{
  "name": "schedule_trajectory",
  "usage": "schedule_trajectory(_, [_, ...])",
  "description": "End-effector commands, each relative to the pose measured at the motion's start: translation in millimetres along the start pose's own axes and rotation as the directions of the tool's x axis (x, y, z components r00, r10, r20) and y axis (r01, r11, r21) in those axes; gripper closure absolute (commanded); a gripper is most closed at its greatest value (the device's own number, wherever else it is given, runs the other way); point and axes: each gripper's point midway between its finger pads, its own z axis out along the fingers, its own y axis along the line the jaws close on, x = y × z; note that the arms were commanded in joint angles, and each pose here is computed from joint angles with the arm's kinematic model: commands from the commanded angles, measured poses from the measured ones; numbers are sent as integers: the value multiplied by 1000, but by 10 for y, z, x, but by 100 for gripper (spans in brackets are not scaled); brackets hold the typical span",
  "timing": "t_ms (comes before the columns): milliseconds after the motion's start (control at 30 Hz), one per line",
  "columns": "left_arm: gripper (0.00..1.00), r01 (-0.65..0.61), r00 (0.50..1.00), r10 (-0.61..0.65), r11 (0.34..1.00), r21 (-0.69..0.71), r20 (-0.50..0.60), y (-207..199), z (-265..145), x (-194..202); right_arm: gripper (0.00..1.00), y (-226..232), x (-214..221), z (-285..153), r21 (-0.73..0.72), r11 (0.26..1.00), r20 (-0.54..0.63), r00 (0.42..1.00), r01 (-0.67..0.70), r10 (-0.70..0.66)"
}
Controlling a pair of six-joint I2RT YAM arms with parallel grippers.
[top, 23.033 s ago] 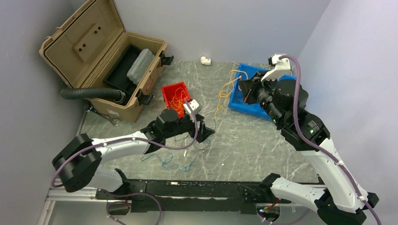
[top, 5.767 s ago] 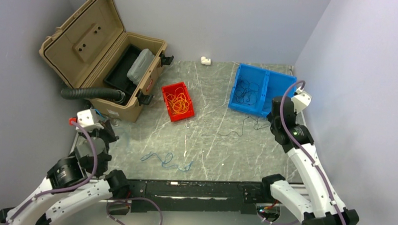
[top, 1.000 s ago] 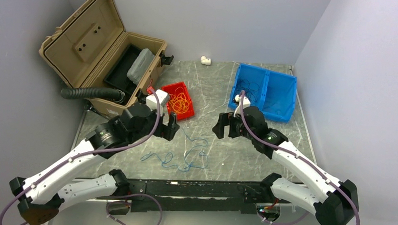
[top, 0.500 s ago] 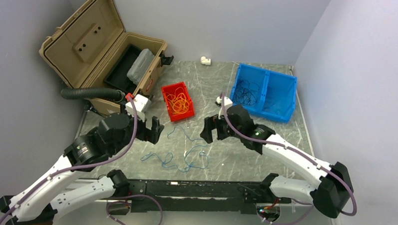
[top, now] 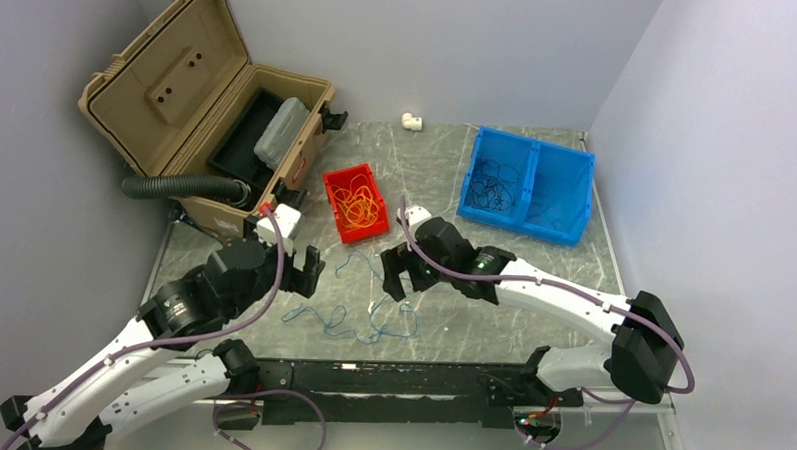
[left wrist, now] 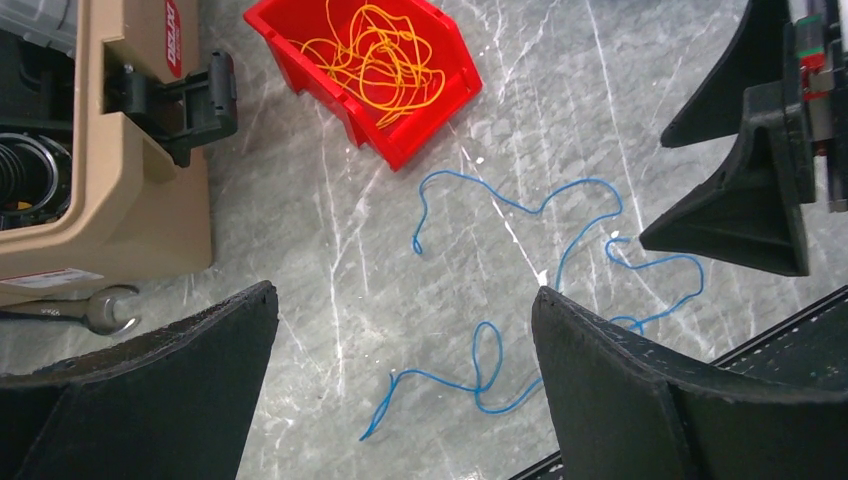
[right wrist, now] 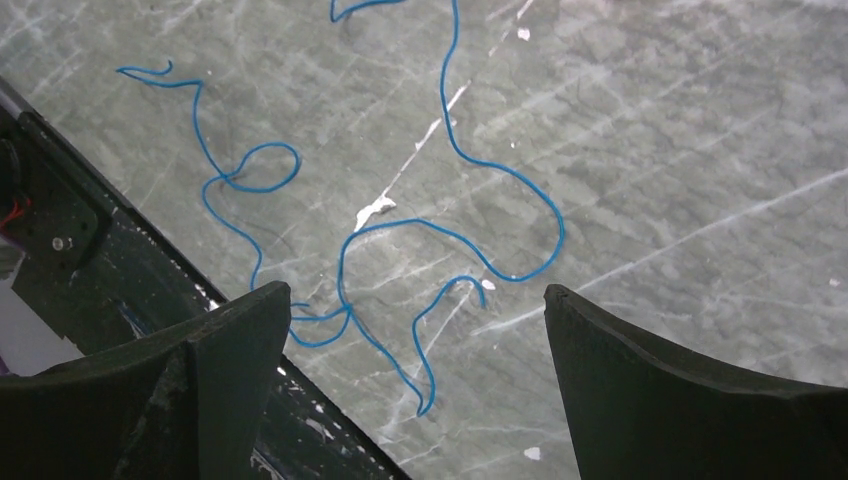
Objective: Untangle the cables
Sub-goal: Pick up the cable at the center of the board.
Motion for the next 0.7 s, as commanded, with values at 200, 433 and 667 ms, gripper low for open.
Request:
schedule_trajectory(200, [1,-33,999,34,999,-16,33,38,10,-86,0,10,408,26,11,974,-62,972,-227,227])
schedule_trajectory(433, [0,-12,999,13,1000,-23,52,72,-22,-49,0,118,524,254,-25,944,-109,940,-329,324])
schedule_trajectory(667, [1,-4,998,6,999,-34,60,110,-60,-34,0,310,549,474,-93,925,-160,923,-368,351])
